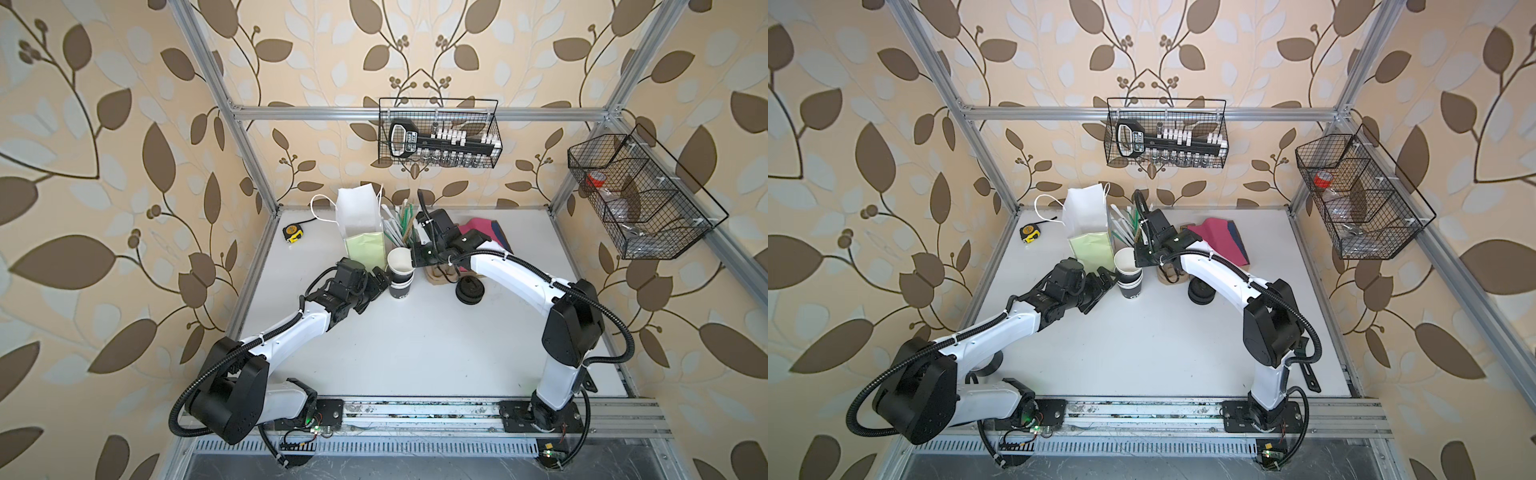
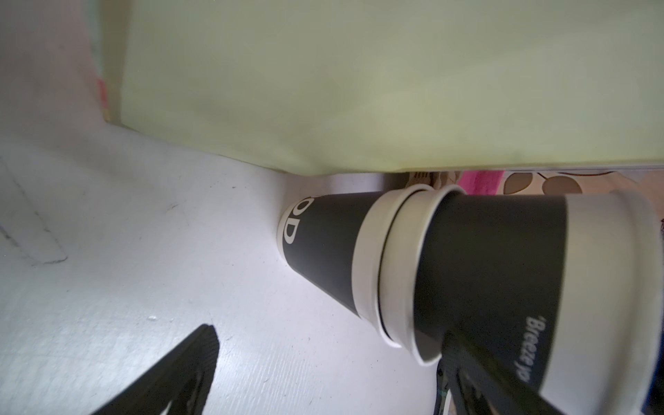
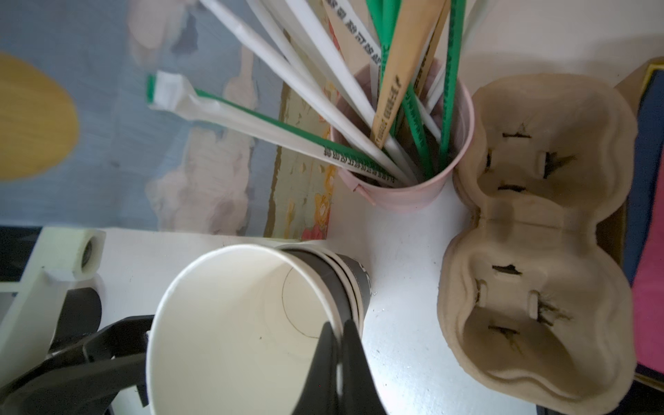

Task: Pack a coffee takeout order
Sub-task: Separate the coffee cup, then place the coffee cup at the bottom-center of the table.

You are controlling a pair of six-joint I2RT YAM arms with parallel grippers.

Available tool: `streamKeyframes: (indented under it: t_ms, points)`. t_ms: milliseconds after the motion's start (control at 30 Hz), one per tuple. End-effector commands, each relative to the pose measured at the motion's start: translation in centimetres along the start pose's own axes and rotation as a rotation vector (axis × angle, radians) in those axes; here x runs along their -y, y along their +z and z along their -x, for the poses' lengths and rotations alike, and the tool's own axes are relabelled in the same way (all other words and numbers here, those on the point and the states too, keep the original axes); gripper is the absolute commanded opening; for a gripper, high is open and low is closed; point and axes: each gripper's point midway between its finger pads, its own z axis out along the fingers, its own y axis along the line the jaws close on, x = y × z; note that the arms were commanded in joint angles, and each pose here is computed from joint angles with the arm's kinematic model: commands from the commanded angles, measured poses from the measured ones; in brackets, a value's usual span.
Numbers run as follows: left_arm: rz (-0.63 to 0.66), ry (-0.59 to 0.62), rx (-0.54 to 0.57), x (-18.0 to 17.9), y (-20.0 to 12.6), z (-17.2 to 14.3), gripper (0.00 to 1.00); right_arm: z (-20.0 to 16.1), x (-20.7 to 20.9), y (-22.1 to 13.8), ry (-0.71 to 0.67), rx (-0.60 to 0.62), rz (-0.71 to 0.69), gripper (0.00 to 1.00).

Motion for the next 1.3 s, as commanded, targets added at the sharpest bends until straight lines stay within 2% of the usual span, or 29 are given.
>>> streamKeyframes:
  t_ms: [0, 233, 467, 633, 767, 933, 1033, 1267]
  points:
    - [-0.023, 0.061, 0.039, 2.2, -0.8, 1.1, 0.99, 0.8, 0.4, 0.0, -0.018, -0.006, -0.016, 0.00]
    - [-0.024, 0.104, 0.095, 3.6, -3.1, 2.4, 0.99, 2.9, 0.0, -2.6, -0.045, 0.041, -0.035, 0.00]
    - [0.000, 0.132, 0.180, 4.2, -7.0, 3.7, 0.99, 5.2, -1.0, -8.4, -0.065, 0.132, -0.007, 0.00]
    - [0.062, 0.180, 0.196, 4.2, -9.9, 4.0, 0.99, 4.7, -1.2, -13.3, -0.087, 0.197, 0.000, 0.00]
    - [0.146, 0.287, 0.221, 3.6, -12.7, 4.5, 0.99, 2.2, -0.4, -16.3, -0.100, 0.223, -0.011, 0.00]
    - [0.196, 0.379, 0.257, 2.6, -15.1, 4.8, 0.99, -2.5, 0.8, -17.9, -0.117, 0.213, -0.044, 0.00]
    - [0.216, 0.430, 0.273, 1.9, -15.7, 4.8, 0.99, -6.0, 2.0, -17.5, -0.111, 0.188, -0.060, 0.00]
    - [0.295, 0.523, 0.334, -0.2, -16.6, 5.4, 0.99, -13.6, 5.3, -14.1, -0.059, 0.108, -0.072, 0.00]
